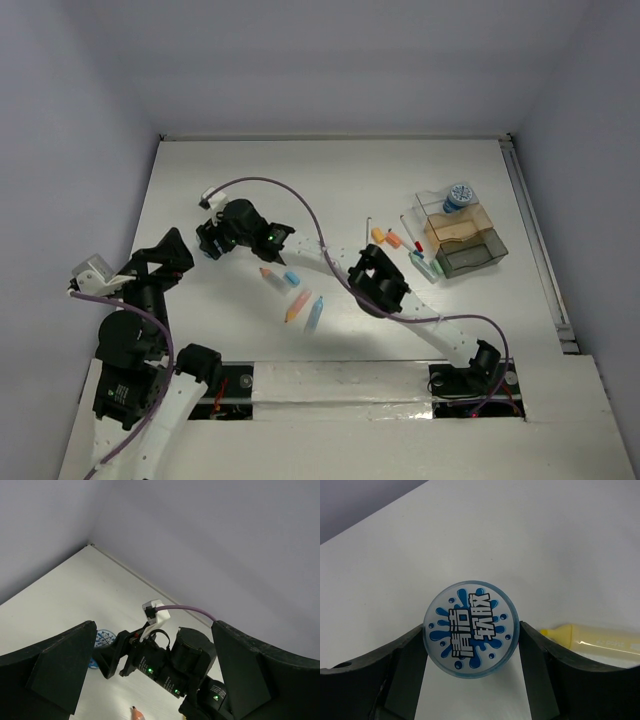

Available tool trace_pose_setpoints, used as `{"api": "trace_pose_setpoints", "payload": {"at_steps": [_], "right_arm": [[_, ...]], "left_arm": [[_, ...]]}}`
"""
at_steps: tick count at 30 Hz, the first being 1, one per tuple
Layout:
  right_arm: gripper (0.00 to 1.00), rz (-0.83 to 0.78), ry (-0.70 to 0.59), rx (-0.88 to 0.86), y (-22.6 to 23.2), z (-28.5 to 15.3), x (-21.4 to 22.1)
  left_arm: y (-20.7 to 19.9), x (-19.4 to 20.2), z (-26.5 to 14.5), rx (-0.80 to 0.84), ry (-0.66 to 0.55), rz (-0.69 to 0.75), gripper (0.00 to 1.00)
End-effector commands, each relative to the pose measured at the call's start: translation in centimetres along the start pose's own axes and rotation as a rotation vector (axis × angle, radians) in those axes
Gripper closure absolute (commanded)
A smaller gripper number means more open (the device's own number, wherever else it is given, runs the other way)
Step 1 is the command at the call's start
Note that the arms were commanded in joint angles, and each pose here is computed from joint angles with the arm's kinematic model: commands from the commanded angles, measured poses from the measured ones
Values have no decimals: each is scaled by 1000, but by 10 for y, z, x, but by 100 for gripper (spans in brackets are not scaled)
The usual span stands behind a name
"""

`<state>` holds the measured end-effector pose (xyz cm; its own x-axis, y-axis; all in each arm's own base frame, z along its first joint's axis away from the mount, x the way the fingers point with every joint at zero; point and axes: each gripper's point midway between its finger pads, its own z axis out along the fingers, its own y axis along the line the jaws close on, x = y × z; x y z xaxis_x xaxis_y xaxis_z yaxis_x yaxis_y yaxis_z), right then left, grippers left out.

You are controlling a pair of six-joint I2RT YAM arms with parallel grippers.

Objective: Sort the stationery into containers
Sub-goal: Pick up the stationery from the center of the board, then place the stationery in the storage box.

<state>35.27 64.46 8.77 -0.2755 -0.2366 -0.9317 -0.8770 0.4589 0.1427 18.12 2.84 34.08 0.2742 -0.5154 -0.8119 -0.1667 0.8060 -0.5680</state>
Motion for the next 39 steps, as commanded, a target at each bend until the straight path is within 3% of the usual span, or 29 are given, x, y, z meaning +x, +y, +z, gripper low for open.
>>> {"api": "trace_pose_setpoints", "payload": {"at_steps": [1,4,5,6,10,11,12,14,15,17,18,22,25,29,39], "right_arm": [[62,15,-192,10,8,-15,-70],[62,43,-329,56,-6,-63,-130],[62,72,-465,48,-5,-107,-192],[62,96,-423,71,-20,-116,-169],[62,164,-498,235,-92,-215,-185],[63,182,-489,349,-132,-240,-178],[63,180,-527,408,-144,-279,-192],[63,204,-413,555,-183,-310,-139],[64,228,-406,685,-221,-344,-128],[65,267,-367,857,-249,-401,-98],[65,292,-366,959,-276,-436,-87],[65,363,-377,1150,-316,-523,-60],[65,383,-354,1267,-340,-556,-48],[65,422,-285,1323,-365,-564,-24],[64,497,-224,1196,-386,-522,14]], "left_arm": [[-7,-6,0,40,-23,-1,1],[-10,-4,0,59,-15,4,1],[-11,-4,0,59,-14,5,1],[-11,-3,0,62,-12,8,1],[-21,4,0,123,15,36,1],[-29,8,-1,167,33,43,1],[-32,12,0,186,46,53,1],[-44,22,0,250,92,79,1],[-48,25,-1,274,103,86,1],[-61,38,-3,355,152,115,1],[-68,41,-5,392,167,120,1],[-77,51,-8,450,206,139,1],[-81,54,-10,474,220,143,1],[-83,56,-12,492,229,147,1],[-82,61,-9,479,243,156,1]]}}
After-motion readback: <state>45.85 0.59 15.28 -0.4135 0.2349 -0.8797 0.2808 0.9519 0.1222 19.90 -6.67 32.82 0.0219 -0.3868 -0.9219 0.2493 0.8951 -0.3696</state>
